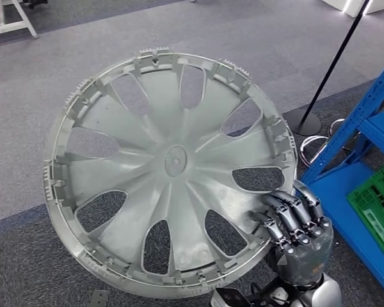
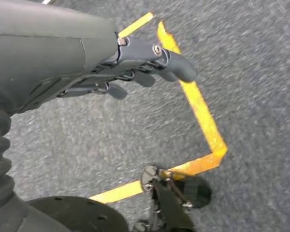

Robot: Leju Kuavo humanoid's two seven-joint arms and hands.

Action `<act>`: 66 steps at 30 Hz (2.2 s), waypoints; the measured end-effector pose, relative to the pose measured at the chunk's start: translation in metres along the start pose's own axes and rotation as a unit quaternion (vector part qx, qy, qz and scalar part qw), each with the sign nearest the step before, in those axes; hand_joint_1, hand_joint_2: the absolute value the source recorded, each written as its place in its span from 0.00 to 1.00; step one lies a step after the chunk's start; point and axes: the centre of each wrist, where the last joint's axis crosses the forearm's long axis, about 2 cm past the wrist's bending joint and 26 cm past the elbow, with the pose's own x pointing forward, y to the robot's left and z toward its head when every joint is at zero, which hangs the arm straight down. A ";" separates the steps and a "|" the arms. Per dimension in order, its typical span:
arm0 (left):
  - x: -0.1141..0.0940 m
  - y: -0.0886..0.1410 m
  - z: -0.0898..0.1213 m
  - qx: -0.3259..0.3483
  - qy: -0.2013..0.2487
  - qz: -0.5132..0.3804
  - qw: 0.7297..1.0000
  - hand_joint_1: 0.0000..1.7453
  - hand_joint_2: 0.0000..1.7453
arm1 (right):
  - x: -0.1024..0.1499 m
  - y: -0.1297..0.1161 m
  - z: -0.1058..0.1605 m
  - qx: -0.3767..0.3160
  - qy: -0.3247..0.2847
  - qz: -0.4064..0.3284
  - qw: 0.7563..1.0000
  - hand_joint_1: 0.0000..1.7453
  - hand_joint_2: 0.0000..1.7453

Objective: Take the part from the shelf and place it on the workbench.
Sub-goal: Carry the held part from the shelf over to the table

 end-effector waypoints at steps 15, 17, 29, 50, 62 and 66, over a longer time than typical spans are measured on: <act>-0.004 0.007 -0.001 0.007 -0.012 -0.003 1.000 0.00 1.00 | 0.005 -0.003 -0.011 -0.024 -0.006 -0.006 1.000 1.00 1.00; -0.005 0.008 -0.001 0.009 -0.018 -0.003 1.000 0.00 1.00 | 0.006 -0.002 -0.014 -0.028 -0.009 -0.008 1.000 1.00 1.00; -0.005 0.010 -0.001 0.019 0.009 -0.004 1.000 0.00 1.00 | 0.013 -0.005 -0.012 -0.036 -0.003 -0.033 0.999 1.00 1.00; -0.005 0.011 -0.001 0.031 0.000 -0.007 0.999 0.00 1.00 | 0.011 -0.007 -0.010 -0.054 0.019 -0.055 0.997 1.00 1.00; -0.006 0.010 -0.001 0.029 0.005 -0.006 1.000 0.00 1.00 | 0.010 -0.008 -0.009 -0.052 0.015 -0.055 0.997 1.00 1.00; -0.005 0.009 0.000 0.031 0.008 -0.004 0.999 0.00 1.00 | 0.010 -0.008 -0.009 -0.054 0.017 -0.057 0.997 1.00 1.00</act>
